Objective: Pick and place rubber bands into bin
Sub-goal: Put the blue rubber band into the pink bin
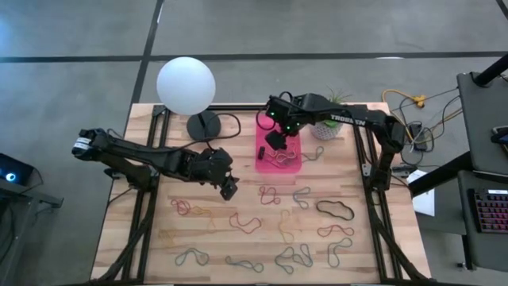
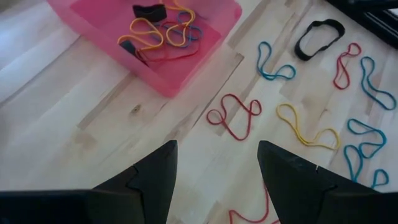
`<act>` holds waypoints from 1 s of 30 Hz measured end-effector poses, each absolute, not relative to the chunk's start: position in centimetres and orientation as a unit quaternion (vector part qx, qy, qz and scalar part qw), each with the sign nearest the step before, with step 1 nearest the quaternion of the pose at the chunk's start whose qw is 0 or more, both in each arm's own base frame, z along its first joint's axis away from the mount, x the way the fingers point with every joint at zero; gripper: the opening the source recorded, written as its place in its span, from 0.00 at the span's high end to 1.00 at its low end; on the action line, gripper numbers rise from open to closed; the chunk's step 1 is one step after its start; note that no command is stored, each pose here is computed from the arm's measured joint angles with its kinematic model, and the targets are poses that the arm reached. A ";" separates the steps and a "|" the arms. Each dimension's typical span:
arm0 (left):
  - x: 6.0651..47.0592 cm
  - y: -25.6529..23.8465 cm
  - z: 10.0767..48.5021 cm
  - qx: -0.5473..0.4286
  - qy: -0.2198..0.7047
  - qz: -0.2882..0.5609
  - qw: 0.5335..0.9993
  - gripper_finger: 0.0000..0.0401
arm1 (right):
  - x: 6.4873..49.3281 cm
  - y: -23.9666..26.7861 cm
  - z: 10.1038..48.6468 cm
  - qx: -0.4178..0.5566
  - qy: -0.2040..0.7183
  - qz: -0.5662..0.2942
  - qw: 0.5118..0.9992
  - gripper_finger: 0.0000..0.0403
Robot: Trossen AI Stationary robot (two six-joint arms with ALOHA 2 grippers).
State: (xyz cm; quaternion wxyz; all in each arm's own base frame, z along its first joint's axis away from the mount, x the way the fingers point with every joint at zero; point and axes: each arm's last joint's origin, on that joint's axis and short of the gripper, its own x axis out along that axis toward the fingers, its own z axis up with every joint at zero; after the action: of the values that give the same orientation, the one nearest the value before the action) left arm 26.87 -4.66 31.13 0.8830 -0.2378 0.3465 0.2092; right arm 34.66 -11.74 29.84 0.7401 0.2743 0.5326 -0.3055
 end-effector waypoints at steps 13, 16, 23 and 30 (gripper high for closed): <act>26.9 -4.7 31.2 -0.237 0.345 0.208 0.884 0.48 | 34.8 -11.8 30.9 0.275 0.515 -0.304 0.753 0.35; 26.9 -4.7 31.2 -0.236 0.345 0.208 0.884 0.48 | 34.8 -11.8 30.9 0.275 0.515 -0.304 0.753 0.34; 26.9 -4.7 31.2 -0.236 0.345 0.207 0.884 0.48 | 35.8 -12.1 31.3 0.267 0.466 -0.292 0.791 0.35; 26.9 -4.7 31.2 -0.236 0.345 0.207 0.884 0.48 | 35.2 -11.3 30.9 0.207 0.531 -0.254 0.782 0.36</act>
State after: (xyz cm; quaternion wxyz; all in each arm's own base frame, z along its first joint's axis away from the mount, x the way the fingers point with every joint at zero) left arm 26.89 -4.69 31.21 0.8843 -0.2365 0.3452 0.2072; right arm 35.16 -11.28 30.92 0.7820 0.2067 0.5305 -0.2535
